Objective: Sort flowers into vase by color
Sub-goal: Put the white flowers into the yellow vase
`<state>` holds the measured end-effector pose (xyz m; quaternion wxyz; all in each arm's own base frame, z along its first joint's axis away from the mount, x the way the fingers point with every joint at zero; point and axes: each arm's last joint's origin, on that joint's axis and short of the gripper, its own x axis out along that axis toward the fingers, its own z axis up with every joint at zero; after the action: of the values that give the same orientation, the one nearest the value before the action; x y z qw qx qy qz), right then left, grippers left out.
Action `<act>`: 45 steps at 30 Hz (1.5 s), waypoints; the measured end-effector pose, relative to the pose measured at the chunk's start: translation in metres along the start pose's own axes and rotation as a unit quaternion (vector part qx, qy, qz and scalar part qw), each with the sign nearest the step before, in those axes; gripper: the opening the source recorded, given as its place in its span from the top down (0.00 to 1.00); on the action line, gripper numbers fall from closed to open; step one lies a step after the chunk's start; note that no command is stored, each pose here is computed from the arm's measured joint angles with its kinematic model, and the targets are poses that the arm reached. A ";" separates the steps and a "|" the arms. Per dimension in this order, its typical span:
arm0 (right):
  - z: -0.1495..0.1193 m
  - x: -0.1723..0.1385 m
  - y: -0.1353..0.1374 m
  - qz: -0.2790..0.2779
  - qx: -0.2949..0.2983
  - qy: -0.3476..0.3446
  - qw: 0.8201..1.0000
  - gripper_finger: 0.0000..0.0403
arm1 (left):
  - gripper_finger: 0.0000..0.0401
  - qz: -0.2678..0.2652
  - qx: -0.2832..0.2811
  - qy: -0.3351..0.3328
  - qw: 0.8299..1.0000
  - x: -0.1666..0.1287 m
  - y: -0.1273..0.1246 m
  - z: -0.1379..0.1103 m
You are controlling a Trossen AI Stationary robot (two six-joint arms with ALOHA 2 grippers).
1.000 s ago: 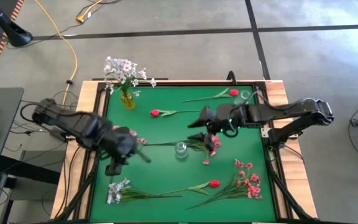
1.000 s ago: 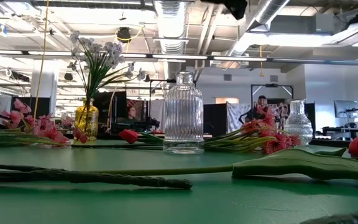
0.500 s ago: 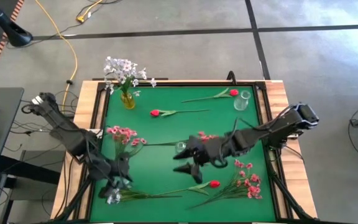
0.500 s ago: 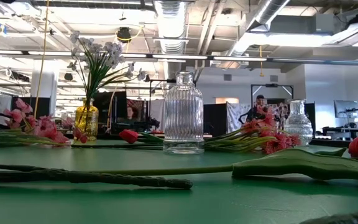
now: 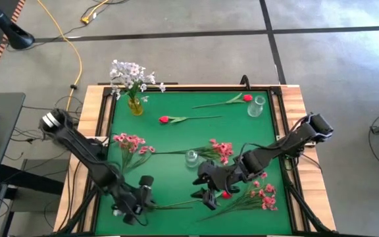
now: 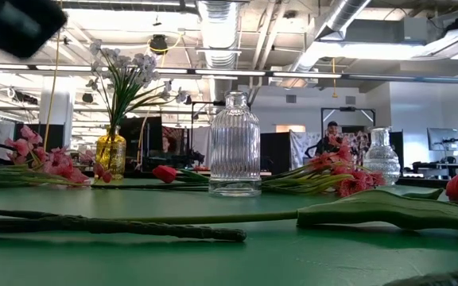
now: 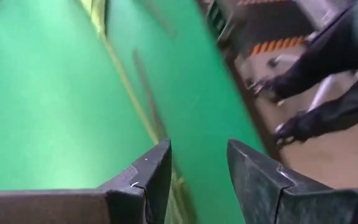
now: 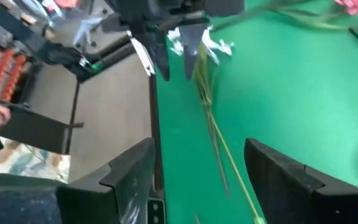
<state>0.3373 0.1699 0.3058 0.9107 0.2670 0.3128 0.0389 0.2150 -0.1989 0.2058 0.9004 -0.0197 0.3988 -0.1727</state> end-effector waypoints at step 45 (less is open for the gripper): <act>-0.027 -0.008 0.012 -0.013 -0.060 0.063 0.996 0.32 | 0.73 -0.005 -0.096 0.175 0.980 0.039 0.006 -0.043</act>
<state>0.3160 0.1902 0.2986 0.9038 0.2049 0.3705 0.0625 0.2100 -0.2019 0.1473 0.8096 -0.0772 0.5652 -0.1386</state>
